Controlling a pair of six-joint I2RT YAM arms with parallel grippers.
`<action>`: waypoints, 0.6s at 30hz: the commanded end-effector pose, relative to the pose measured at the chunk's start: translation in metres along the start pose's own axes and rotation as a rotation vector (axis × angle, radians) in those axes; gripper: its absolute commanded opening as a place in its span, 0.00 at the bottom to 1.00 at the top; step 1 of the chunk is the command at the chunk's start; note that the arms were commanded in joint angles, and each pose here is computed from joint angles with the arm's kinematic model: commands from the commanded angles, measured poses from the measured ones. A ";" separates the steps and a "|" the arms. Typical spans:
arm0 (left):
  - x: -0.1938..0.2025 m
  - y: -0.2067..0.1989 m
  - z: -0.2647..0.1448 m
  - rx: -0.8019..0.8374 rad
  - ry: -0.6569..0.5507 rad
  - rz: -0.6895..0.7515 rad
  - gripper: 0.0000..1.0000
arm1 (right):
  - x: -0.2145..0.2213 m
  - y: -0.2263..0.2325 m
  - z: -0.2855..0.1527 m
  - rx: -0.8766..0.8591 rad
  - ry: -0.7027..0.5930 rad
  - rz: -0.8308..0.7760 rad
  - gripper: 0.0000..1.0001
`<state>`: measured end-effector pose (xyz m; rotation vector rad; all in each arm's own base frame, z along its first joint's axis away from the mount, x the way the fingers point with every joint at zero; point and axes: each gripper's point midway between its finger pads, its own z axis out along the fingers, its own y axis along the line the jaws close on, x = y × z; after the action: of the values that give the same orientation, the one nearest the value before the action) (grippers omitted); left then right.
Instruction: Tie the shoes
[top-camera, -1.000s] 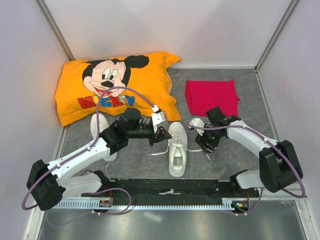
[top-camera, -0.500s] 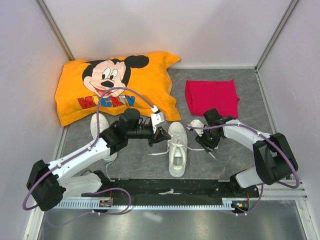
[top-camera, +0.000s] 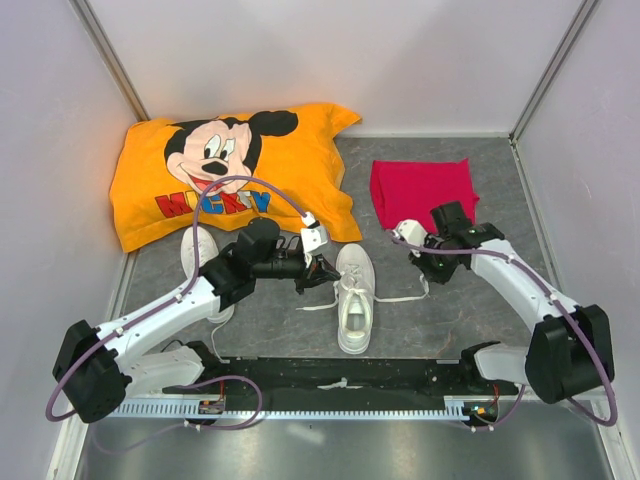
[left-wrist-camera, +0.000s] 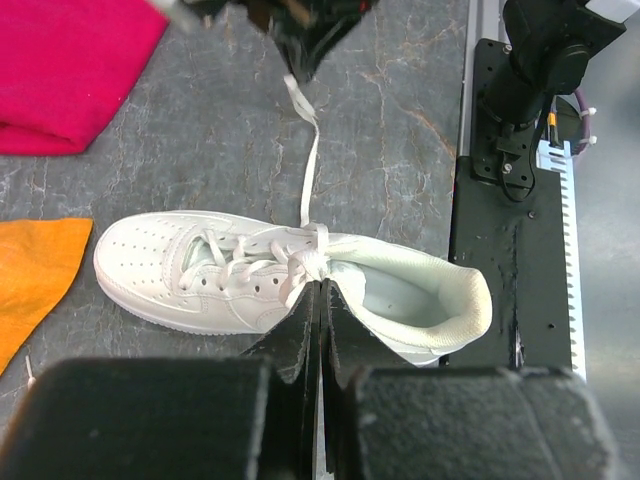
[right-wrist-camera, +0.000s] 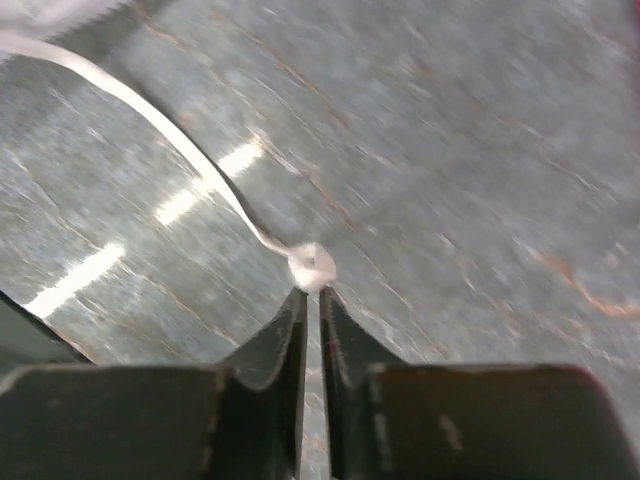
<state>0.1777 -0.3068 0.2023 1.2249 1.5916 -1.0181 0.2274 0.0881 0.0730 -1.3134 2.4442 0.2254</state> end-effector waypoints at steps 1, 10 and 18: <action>-0.013 -0.002 -0.003 0.010 -0.048 0.026 0.02 | 0.021 -0.009 -0.021 0.004 0.032 0.004 0.12; -0.014 -0.001 -0.001 0.019 -0.049 0.029 0.02 | 0.059 -0.025 -0.019 0.013 0.128 -0.061 0.29; -0.014 -0.002 -0.001 0.022 -0.048 0.013 0.02 | -0.002 0.014 -0.013 -0.137 -0.153 -0.189 0.65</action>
<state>0.1763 -0.3064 0.2024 1.2308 1.5877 -1.0321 0.2104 0.0547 0.0758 -1.4313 2.4064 0.2993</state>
